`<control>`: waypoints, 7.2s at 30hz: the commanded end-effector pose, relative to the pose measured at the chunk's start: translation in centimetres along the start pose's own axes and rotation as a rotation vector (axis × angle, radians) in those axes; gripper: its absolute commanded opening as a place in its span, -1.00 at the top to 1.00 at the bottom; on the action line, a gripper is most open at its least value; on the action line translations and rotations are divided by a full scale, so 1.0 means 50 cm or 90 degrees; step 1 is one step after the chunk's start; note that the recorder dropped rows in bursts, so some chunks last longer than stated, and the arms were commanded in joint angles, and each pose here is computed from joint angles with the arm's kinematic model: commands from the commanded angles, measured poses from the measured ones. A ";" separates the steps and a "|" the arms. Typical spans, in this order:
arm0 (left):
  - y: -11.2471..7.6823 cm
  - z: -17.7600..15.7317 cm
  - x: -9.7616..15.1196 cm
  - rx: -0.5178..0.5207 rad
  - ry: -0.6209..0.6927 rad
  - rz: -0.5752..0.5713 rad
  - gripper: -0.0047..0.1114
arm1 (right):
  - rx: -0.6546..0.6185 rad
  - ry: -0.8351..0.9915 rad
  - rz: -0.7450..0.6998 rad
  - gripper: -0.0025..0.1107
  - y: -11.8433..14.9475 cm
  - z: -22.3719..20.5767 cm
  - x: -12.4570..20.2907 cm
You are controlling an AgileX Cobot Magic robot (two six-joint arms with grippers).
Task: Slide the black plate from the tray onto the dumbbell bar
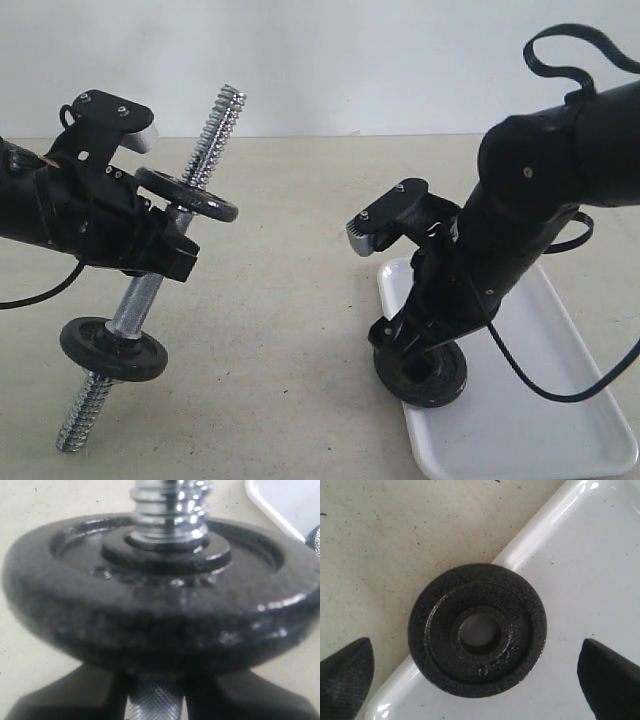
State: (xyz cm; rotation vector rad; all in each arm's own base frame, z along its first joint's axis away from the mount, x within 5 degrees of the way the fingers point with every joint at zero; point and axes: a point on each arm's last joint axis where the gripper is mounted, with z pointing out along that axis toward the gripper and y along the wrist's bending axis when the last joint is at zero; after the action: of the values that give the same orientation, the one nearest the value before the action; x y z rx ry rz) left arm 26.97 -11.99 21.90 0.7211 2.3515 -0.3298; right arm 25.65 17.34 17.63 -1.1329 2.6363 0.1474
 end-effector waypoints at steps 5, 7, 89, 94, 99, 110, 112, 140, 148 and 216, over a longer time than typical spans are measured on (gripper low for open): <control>0.006 -0.042 -0.049 -0.040 -0.108 -0.023 0.84 | 0.015 -0.046 0.006 -0.86 -0.003 0.004 -0.006; 0.006 -0.042 -0.049 -0.040 -0.108 -0.023 0.84 | 0.015 -0.046 0.011 -0.86 -0.003 0.004 -0.006; 0.007 -0.009 -0.014 -0.034 -0.065 -0.056 0.84 | -0.019 0.021 0.098 -0.86 0.002 0.078 0.005; 0.006 -0.009 -0.014 -0.032 -0.063 -0.055 0.84 | -0.019 0.025 0.096 -0.86 0.001 0.084 0.006; 0.006 -0.009 -0.014 -0.032 -0.063 -0.052 0.84 | -0.020 0.028 0.113 -0.86 0.002 0.084 0.007; 0.006 -0.009 -0.014 -0.031 -0.062 -0.051 0.84 | -0.022 0.038 0.129 -0.86 0.003 0.084 0.010; 0.006 -0.009 -0.014 -0.031 -0.062 -0.051 0.84 | -0.022 0.039 0.129 -0.86 0.003 0.084 0.010; 0.005 -0.010 -0.014 -0.031 -0.062 -0.049 0.84 | -0.010 0.018 0.127 -0.86 -0.003 0.113 0.004; 0.005 -0.010 -0.014 -0.031 -0.062 -0.049 0.84 | -0.012 0.025 0.136 -0.86 -0.002 0.113 0.006; 0.005 -0.010 -0.013 -0.028 -0.060 -0.047 0.84 | -0.023 0.058 0.134 0.93 0.002 0.112 0.015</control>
State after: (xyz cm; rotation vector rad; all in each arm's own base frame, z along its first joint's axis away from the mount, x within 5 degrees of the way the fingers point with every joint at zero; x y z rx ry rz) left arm 26.41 -11.75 20.24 0.7059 2.4089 -0.3333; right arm 26.57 18.02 12.50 -0.8967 2.8001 0.1738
